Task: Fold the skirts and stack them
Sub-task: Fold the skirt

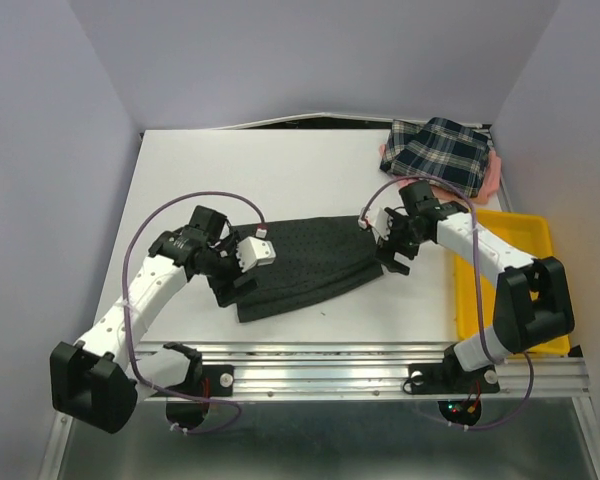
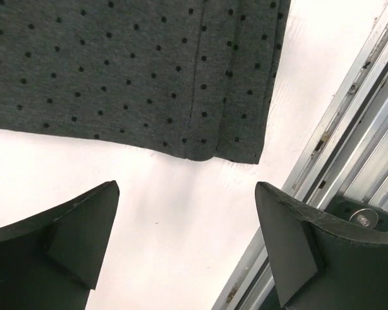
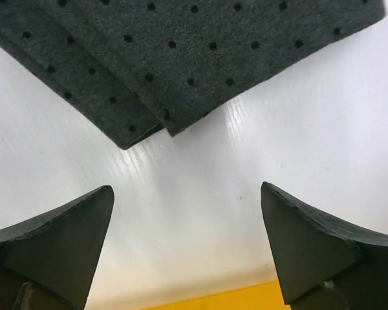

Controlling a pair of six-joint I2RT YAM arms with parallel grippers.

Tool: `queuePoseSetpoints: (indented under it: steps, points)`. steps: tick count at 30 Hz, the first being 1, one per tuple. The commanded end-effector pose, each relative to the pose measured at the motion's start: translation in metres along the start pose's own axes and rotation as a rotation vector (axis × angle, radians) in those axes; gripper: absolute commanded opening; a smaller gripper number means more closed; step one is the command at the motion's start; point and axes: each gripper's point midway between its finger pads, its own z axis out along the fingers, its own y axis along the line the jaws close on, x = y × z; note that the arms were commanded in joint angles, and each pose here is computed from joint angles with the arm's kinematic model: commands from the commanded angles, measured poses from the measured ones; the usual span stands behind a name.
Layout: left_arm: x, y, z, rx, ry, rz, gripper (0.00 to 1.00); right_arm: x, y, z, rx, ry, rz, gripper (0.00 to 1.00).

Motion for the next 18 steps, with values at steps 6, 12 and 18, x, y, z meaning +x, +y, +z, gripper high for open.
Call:
queuePoseSetpoints:
  steps: [6,12,18]
  points:
    - [-0.029,0.012,-0.023,-0.101,-0.112,0.013,0.83,-0.06,-0.018,-0.061,0.073,-0.159,0.076,0.87]
    - [-0.055,0.057,0.004,-0.159,-0.137,-0.148,0.54,-0.056,-0.013,-0.02,-0.079,-0.05,0.417,0.66]
    - [-0.067,0.087,0.046,-0.172,-0.104,-0.212,0.5,-0.052,-0.006,0.017,-0.169,0.005,0.594,0.65]
